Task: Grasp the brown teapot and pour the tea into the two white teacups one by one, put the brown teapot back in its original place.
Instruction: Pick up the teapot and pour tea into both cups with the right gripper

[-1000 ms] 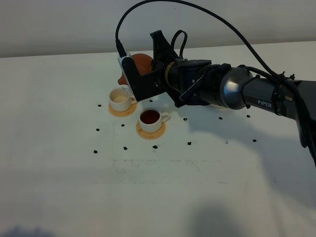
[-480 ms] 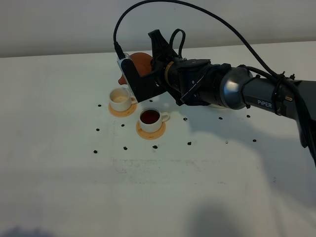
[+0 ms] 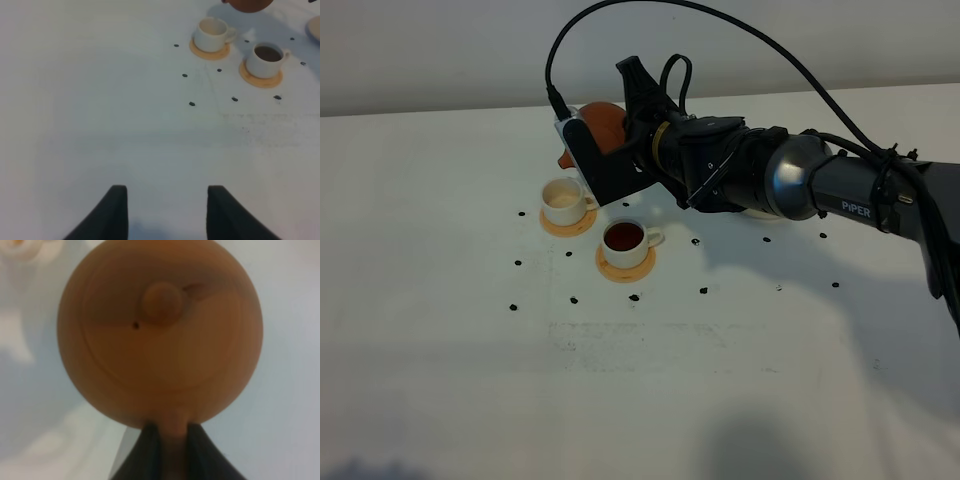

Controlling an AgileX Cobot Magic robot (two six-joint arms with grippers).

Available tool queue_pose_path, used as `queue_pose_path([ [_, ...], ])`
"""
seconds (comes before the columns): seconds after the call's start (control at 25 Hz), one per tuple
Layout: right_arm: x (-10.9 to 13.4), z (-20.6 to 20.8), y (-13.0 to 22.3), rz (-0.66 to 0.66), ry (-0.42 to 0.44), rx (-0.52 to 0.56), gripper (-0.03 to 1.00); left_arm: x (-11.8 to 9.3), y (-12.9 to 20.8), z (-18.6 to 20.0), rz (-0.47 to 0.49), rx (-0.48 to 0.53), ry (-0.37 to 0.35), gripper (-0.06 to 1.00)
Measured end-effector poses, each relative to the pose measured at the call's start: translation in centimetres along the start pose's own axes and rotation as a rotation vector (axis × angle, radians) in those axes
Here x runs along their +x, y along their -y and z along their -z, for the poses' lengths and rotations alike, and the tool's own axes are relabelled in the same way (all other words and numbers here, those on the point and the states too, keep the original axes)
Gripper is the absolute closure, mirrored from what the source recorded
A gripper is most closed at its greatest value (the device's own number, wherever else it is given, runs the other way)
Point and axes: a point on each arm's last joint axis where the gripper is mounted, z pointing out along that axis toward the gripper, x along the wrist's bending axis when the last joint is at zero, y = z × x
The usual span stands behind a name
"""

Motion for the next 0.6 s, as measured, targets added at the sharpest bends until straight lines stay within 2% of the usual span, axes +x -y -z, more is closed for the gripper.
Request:
queue_pose_path([
  [0.6,-0.01,0.00,0.00,0.088,0.001,0.000,0.88,0.00,0.00,0.00,0.000,0.000,0.000,0.52],
])
